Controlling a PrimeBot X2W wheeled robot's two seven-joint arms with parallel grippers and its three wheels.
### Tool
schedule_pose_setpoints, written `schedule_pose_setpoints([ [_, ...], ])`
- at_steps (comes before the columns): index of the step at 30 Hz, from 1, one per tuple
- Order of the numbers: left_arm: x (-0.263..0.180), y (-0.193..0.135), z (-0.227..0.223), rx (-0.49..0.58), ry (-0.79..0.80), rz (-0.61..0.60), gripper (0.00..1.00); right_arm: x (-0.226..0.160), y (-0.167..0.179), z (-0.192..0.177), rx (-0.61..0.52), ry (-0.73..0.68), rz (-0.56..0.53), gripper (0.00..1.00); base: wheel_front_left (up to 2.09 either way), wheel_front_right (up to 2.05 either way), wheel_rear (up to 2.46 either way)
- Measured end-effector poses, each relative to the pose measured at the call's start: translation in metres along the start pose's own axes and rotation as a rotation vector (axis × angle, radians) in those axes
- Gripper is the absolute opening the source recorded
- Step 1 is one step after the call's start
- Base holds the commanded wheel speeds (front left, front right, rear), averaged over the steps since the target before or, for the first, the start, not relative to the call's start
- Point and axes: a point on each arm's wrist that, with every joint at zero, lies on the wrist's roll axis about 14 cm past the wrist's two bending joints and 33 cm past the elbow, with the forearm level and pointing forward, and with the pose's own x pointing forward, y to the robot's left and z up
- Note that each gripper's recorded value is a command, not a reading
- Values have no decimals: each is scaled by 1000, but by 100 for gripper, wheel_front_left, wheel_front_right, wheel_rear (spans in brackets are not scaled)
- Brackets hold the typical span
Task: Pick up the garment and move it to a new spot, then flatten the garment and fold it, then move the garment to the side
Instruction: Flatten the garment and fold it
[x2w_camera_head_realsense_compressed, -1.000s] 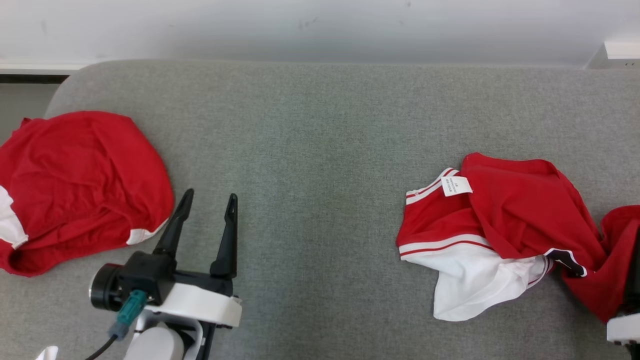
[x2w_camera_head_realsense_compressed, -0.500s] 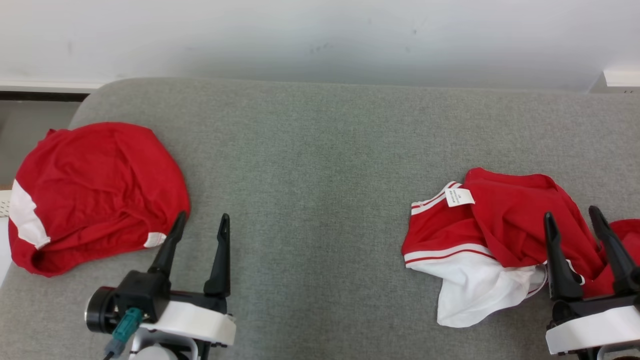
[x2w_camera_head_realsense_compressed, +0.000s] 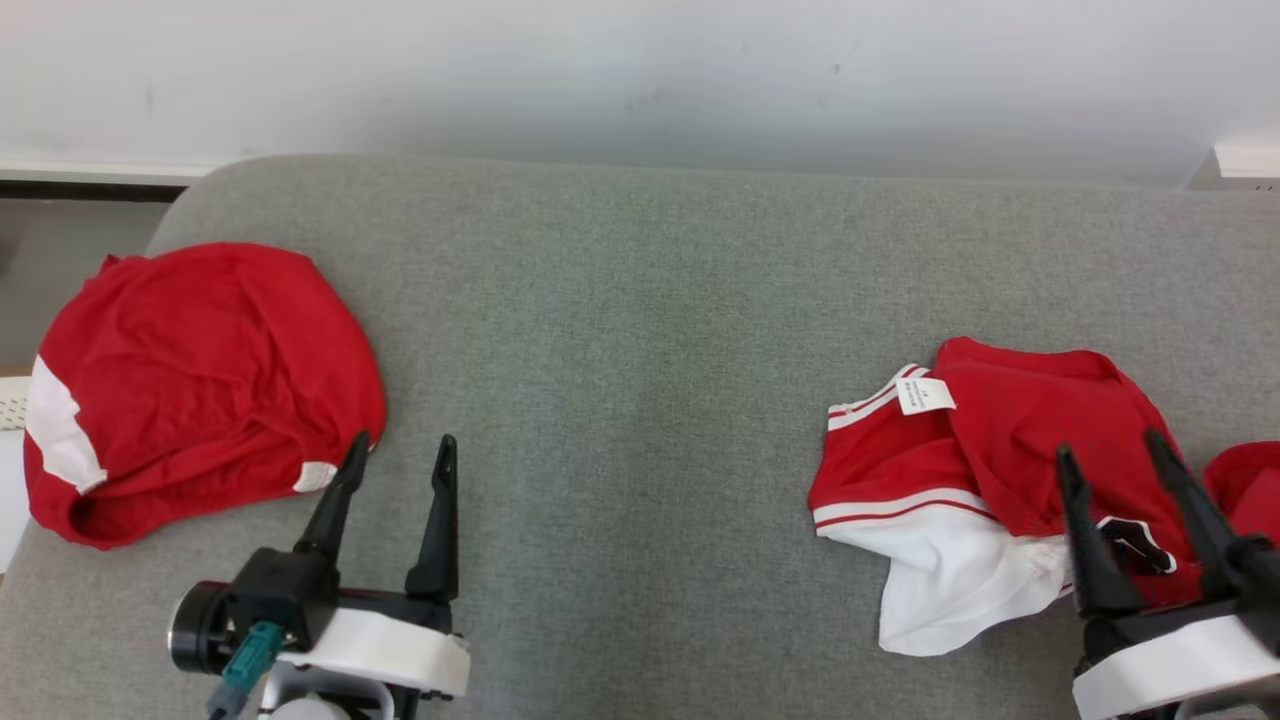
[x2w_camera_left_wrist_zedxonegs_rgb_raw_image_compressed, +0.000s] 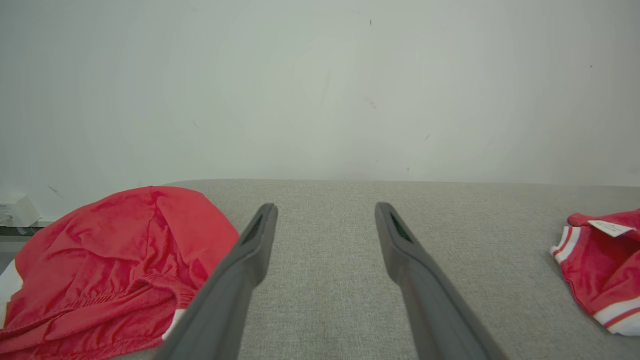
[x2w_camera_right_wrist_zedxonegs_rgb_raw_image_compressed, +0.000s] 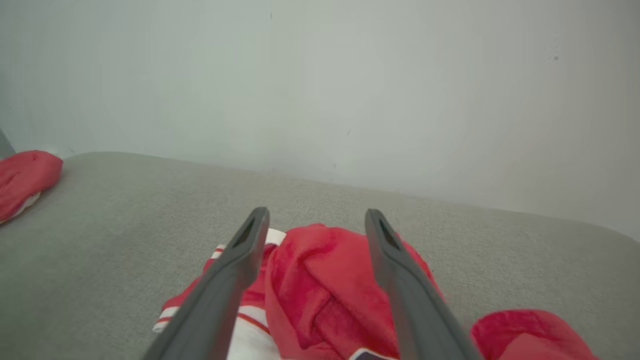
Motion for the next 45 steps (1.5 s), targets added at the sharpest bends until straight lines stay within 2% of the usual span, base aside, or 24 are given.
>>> schedule_pose_setpoints([
  [7, 7, -2, -2, -9, -1, -2, 100, 11, 25, -53, -68, 215, 134, 100, 0, 0, 0],
  [13, 10, 0, -10, -16, 19, 13, 100, 14, 23, -99, -126, 377, 174, 100, 0, 0, 0],
  [14, 11, -1, -11, -19, 21, 12, 100, 15, 21, -103, -136, 392, 175, 89, 0, 0, 0],
  [15, 11, 0, -12, -18, 23, 14, 100, 16, 20, -104, -137, 394, 174, 31, 0, 0, 0],
  [16, 12, 0, -13, -19, 24, 16, 100, 18, 19, -104, -143, 392, 171, 0, 0, 0, 0],
  [23, 17, -1, -14, -19, 21, 13, 100, 30, 13, -71, -92, 250, 126, 0, 0, 0, 0],
  [26, 19, -5, -14, -22, 18, -1, 100, 32, -2, -48, -48, 162, 58, 0, 0, 0, 0],
  [31, 23, -11, -13, -19, 12, -22, 100, 15, -61, -26, 55, 59, -173, 0, 0, 0, 0],
  [38, 27, -18, -16, -15, 14, -45, 100, -39, -147, -50, 226, 45, -498, 0, 0, 0, 0],
  [39, 27, -19, -16, -16, 15, -47, 100, -47, -155, -58, 277, 45, -536, 17, 0, 0, 0],
  [40, 27, -20, -17, -17, 16, -50, 100, -53, -160, -68, 299, 64, -565, 56, 0, 0, 0],
  [41, 27, -20, -17, -17, 18, -51, 100, -58, -162, -77, 322, 76, -586, 100, 0, 0, 0],
  [45, 27, -20, -19, -18, 22, -52, 100, -61, -162, -90, 357, 76, -608, 100, 0, 0, 0],
])
